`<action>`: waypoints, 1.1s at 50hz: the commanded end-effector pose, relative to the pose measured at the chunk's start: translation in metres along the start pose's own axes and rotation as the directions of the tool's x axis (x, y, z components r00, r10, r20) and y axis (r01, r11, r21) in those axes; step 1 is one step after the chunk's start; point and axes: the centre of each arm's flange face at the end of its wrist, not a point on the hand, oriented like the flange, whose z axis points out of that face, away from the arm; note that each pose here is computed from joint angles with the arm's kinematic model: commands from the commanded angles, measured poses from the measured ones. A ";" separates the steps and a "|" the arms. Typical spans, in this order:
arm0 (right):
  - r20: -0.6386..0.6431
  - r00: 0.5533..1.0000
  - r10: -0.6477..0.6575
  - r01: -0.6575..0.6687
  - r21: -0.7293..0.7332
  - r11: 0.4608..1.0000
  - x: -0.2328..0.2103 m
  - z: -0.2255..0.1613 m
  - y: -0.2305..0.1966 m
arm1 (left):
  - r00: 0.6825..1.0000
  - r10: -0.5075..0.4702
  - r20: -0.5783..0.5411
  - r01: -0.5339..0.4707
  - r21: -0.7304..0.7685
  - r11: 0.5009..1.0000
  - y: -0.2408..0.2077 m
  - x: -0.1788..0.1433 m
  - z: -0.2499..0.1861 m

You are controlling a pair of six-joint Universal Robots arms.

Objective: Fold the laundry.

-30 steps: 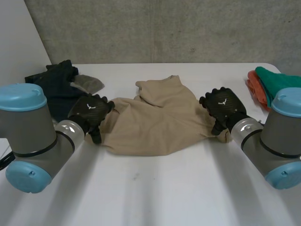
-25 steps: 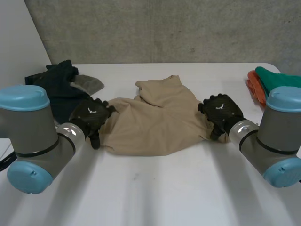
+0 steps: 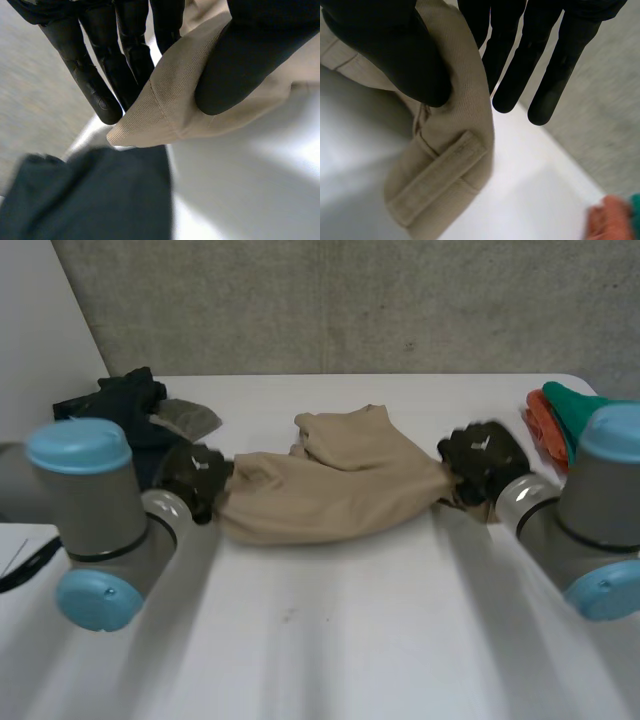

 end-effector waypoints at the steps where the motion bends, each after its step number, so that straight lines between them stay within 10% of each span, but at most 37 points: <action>1: -0.127 0.988 -0.082 0.099 0.128 0.987 0.059 -0.022 -0.070 | 0.984 -0.176 0.041 0.163 0.220 0.962 -0.069 -0.029 -0.060; 16: 0.040 0.979 -0.200 0.192 0.146 0.970 0.044 0.065 -0.069 | 0.977 -0.201 -0.075 0.208 0.113 0.972 -0.043 0.013 -0.036; 30: -0.236 0.942 -0.238 0.313 0.364 0.877 -0.003 0.159 -0.001 | 0.984 -0.177 0.012 0.176 0.015 0.984 -0.024 0.017 0.002; 43: -0.061 0.984 0.165 -0.148 0.216 0.965 0.041 0.049 -0.084 | 0.981 -0.195 0.019 0.193 0.067 0.979 -0.041 -0.001 -0.009; 55: 0.101 0.960 0.261 -0.227 -0.260 0.939 -0.011 -0.029 -0.013 | 0.980 -0.200 0.015 0.198 0.087 0.976 -0.047 -0.002 -0.014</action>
